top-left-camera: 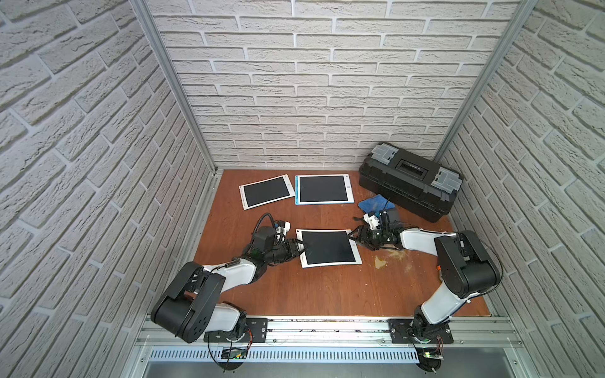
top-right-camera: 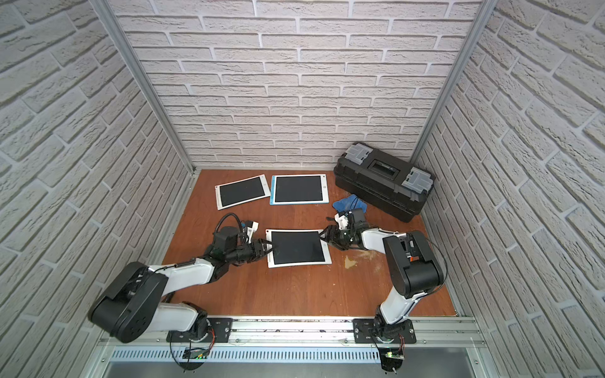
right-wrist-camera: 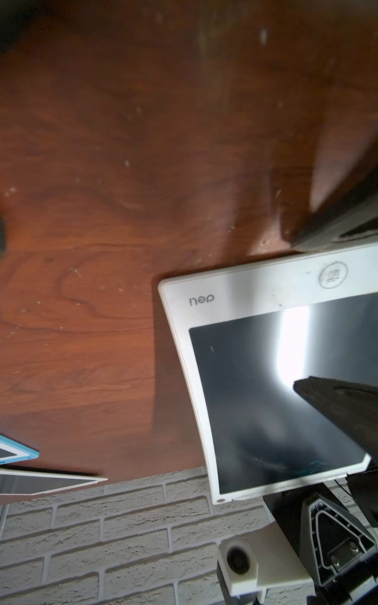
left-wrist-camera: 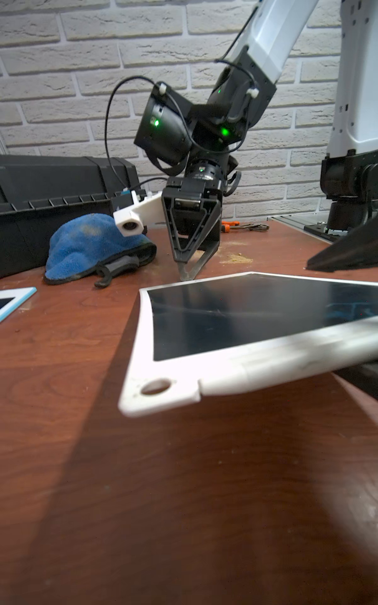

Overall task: Wipe the drawing tablet
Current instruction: Adjust the drawing tablet at the center of the board.

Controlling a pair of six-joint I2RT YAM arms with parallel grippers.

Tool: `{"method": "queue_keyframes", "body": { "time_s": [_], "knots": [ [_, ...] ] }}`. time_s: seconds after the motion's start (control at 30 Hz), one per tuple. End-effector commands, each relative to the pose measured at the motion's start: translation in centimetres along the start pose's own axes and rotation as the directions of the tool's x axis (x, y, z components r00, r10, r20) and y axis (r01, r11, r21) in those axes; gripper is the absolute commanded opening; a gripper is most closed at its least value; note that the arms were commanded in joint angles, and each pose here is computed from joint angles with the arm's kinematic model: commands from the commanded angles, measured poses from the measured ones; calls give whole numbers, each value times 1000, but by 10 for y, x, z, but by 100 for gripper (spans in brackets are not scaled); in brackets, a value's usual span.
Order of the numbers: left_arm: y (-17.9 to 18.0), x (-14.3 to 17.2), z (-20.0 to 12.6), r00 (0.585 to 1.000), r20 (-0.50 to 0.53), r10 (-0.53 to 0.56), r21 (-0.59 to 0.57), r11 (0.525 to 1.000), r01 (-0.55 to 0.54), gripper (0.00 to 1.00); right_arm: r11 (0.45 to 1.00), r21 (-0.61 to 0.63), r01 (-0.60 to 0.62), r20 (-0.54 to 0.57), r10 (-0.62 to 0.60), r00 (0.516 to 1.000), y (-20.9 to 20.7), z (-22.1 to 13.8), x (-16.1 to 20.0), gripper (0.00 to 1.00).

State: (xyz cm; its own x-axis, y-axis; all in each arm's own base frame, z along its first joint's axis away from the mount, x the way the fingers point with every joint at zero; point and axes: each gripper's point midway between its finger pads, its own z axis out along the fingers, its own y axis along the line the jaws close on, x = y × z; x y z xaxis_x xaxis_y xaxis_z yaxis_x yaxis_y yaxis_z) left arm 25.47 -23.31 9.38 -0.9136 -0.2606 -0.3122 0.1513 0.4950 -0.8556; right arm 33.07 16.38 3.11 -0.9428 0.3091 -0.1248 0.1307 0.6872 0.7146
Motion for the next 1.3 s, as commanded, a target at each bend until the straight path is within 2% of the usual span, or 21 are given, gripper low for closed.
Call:
{"method": "queue_keyframes", "body": {
  "time_s": [0.0, 0.07, 0.2, 0.27, 0.3, 0.37, 0.47, 0.57, 0.67, 0.7, 0.77, 0.83, 0.9, 1.03, 1.1, 1.2, 1.27],
  "knots": [
    [-18, -7, -3, 997, 11, 71, 36, 997, -72, 29, 983, 143, -114, -123, 131, 984, -44, 11, 46, 63],
    [-20, -5, -2, 996, 0, 84, 37, 996, -84, 22, 985, 133, -111, -122, 127, 984, -41, 11, 45, 63],
    [-17, 1, 3, 995, -34, 97, 12, 995, -96, 17, 986, 121, -111, -118, 125, 985, -38, 9, 44, 63],
    [-14, 3, 5, 993, -48, 108, -9, 994, -108, 9, 987, 117, -110, -119, 123, 985, -36, 9, 44, 63],
    [-12, 5, 7, 990, -64, 128, -36, 991, -131, 1, 987, 117, -110, -119, 123, 985, -36, 9, 44, 63],
    [-9, 10, 7, 975, -112, 191, -127, 971, -204, 0, 990, 101, -103, -118, 115, 986, -32, 7, 42, 62],
    [-25, 9, -1, 919, -167, 357, -244, 888, -389, 0, 998, 46, -34, -83, 38, 996, -6, -11, 26, 65],
    [-44, -6, -22, 852, -192, 486, -361, 773, -522, 0, 977, 193, 87, 36, -95, 995, 13, -65, -4, 69],
    [-72, -25, -46, 782, -178, 597, -426, 670, -608, 0, 904, 401, 149, 189, -241, 952, 27, -134, -34, 77],
    [-85, -31, -56, 750, -159, 642, -441, 633, -636, 0, 871, 471, 142, 226, -275, 934, 28, -155, -43, 78],
    [-112, -38, -70, 671, -129, 730, -442, 564, -698, 0, 823, 555, 119, 260, -308, 915, 26, -180, -55, 88],
    [-140, -34, -79, 564, -120, 817, -405, 479, -779, 0, 795, 602, 73, 265, -286, 921, 15, -188, -62, 89],
    [-164, -25, -84, 428, -125, 895, -385, 354, -852, 0, 768, 640, 14, 266, -238, 934, -1, -186, -67, 90],
    [-182, -12, -85, 199, -184, 963, -423, 105, -900, 0, 713, 699, -51, 252, -179, 951, -24, -169, -84, 91],
    [-186, -3, -81, 54, -247, 968, -447, -64, -892, 0, 693, 718, -70, 237, -149, 960, -36, -157, -92, 96],
    [-189, 4, -78, -94, -334, 938, -507, -263, -821, 0, 716, 693, -88, 240, -113, 964, -43, -140, -102, 97],
    [-192, 9, -75, -150, -362, 920, -523, -333, -785, 0, 734, 672, -100, 250, -96, 964, -45, -131, -111, 98]
  ]
}}
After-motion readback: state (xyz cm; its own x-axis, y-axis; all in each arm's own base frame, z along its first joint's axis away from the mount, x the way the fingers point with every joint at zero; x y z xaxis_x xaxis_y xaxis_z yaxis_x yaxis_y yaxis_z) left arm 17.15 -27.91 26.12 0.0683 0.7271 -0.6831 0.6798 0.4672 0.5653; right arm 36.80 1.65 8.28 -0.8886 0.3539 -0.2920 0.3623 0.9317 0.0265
